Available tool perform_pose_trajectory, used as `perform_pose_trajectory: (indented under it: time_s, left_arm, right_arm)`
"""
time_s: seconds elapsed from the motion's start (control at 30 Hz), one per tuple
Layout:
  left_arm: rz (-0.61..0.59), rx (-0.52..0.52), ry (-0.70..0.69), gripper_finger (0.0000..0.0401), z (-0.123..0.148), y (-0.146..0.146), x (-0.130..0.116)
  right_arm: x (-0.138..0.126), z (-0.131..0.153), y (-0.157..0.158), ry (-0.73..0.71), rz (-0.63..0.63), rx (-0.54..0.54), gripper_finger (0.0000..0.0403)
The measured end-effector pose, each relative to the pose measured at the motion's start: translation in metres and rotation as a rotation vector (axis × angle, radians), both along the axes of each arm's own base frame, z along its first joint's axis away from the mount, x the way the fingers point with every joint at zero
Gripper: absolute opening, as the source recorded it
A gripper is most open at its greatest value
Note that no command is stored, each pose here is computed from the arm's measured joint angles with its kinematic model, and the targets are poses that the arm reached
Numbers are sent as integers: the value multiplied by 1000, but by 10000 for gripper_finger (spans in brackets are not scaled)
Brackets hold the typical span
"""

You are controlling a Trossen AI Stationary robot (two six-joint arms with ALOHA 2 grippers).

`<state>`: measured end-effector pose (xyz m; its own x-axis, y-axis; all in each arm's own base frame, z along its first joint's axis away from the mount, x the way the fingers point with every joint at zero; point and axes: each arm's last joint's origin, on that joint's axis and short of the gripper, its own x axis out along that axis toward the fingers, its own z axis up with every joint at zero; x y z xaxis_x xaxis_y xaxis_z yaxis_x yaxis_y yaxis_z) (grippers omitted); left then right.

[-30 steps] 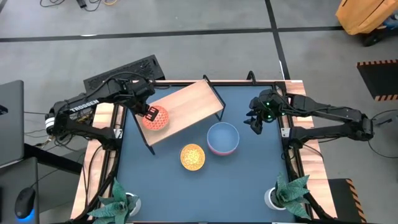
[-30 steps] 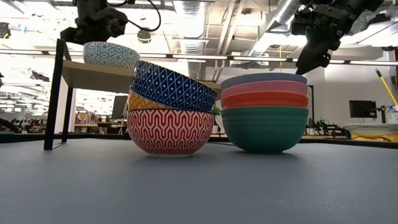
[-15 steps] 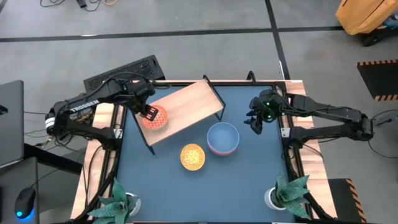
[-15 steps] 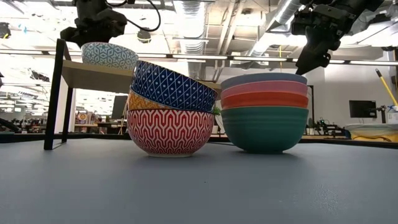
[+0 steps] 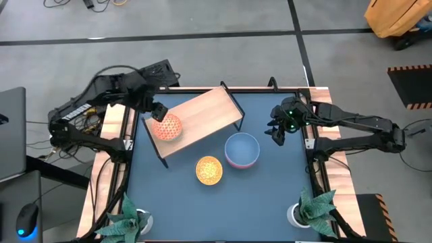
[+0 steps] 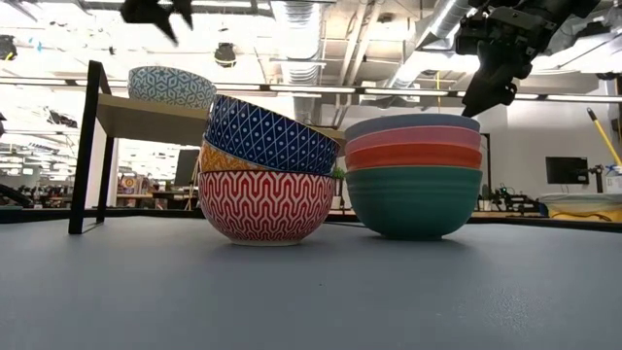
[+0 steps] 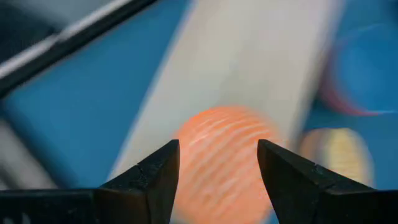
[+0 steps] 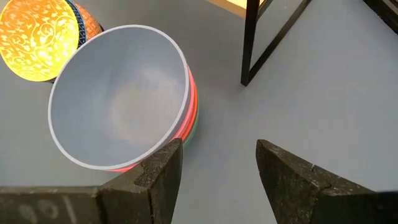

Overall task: Place and stack bowls onto a shelf
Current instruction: Stack the yellow bowl on top of the small orange bowl on the shelf

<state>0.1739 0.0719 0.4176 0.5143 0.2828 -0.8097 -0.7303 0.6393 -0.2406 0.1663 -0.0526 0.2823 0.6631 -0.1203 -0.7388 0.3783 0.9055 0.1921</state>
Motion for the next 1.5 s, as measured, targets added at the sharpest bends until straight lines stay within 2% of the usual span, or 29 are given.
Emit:
perform_pose_trajectory:
  time_s: [0.13, 0.23, 0.37, 0.53, 0.8, 1.03, 1.3, 1.5]
  left_arm:
    - [-161, 65, -192, 200, 17, -19, 23]
    - [-244, 63, -263, 200, 17, -35, 46]
    - [-369, 23, -265, 200, 5, -67, 80]
    - [-484, -42, -182, 200, -25, -113, 117]
    - [-419, -117, 12, 200, -81, -163, 152]
    - [-287, -151, 204, 200, -119, -178, 161]
    - [-116, -79, 227, 197, -124, -180, 155]
    - [-89, -88, 262, 177, -134, -181, 157]
  right_arm:
    - [0, 0, 0, 0, -1, 1, 230]
    - [0, 0, 0, 0, -2, 2, 230]
    - [0, 0, 0, 0, -2, 2, 230]
    - [0, 0, 0, 0, -2, 2, 230]
    - [0, 0, 0, 0, -2, 2, 230]
    - [0, 0, 0, 0, 1, 4, 230]
    - [0, 0, 0, 0, 4, 2, 230]
    - [0, 0, 0, 3, 4, 4, 230]
